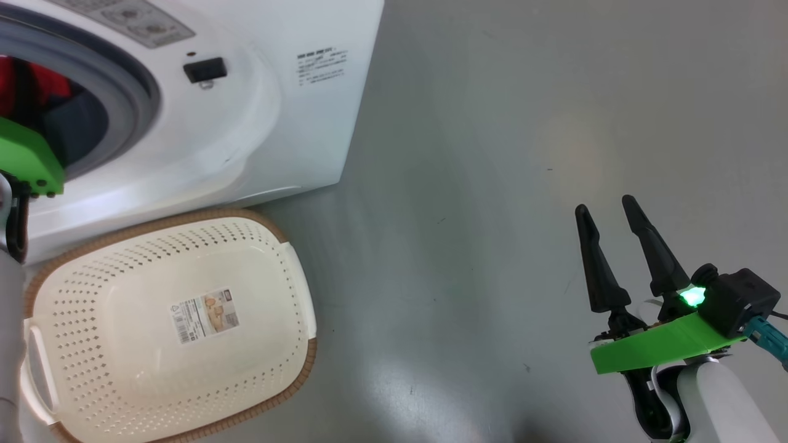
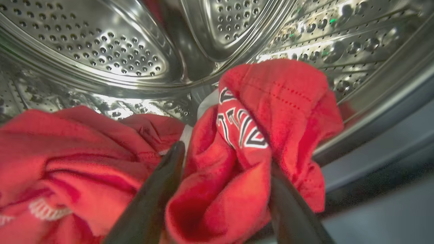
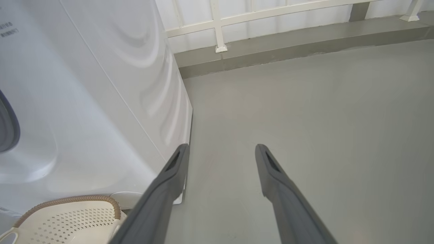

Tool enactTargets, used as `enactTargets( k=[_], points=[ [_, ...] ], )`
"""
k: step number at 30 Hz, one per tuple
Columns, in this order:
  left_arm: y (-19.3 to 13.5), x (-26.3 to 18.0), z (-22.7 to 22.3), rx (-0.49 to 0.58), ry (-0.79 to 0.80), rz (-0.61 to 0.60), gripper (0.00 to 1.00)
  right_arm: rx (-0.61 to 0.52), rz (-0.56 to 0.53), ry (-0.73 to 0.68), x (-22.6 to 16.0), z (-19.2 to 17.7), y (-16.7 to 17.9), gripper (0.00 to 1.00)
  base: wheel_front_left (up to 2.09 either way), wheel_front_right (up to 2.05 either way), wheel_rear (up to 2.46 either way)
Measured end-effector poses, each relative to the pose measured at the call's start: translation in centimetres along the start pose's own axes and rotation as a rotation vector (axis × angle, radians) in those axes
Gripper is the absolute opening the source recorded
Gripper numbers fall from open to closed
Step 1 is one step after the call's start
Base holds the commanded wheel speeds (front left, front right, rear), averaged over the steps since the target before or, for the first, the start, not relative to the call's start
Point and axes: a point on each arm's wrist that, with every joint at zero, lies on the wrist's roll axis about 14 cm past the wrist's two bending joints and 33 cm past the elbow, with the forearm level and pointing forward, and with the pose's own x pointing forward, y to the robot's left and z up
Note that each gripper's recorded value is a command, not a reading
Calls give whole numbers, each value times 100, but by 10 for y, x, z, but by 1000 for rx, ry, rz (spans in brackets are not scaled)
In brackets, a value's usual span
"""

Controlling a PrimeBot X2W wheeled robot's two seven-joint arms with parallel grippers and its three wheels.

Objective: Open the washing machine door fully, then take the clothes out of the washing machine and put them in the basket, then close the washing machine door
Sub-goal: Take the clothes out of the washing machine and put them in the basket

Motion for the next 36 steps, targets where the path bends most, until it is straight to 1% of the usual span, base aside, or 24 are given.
enactTargets(
  k=[1, 9, 10, 11, 13, 14, 18, 25, 28, 36],
  points=[
    [-3, 1, -8, -3, 26, -5, 100, -1, -5, 3, 0, -1, -2, 100, 0, 0, 0],
    [-8, 4, -13, 18, 58, -23, 100, 0, 1, -1, -1, 1, 1, 100, 0, 0, 0],
    [-9, 3, -14, 21, 66, -26, 94, 0, 2, -3, -1, 1, 1, 100, 0, 0, 0],
    [-9, 3, -16, 23, 71, -29, 53, 0, 3, -5, -1, 2, 1, 100, 0, 0, 0],
    [-12, 2, -19, 21, 83, -35, 15, 0, 4, -6, -1, 2, 2, 100, 0, 0, 0],
    [-13, 2, -20, 16, 87, -38, 0, 0, 5, -7, -1, 3, 2, 100, 0, 0, 0],
    [-16, 1, -17, -11, 80, -40, 0, 1, 10, -13, -1, 5, 4, 100, 0, 0, 0],
    [-11, -4, 12, -54, -7, -26, 0, 7, 29, -31, 1, 10, 10, 100, 0, 0, 0],
    [-10, -11, 23, -74, -48, -21, 0, 10, 40, -42, 0, 14, 14, 100, 0, 0, 0],
    [-6, -44, 49, -173, -159, 18, 0, 9, 78, -77, -3, 29, 23, 100, 0, 0, 0]
  ],
)
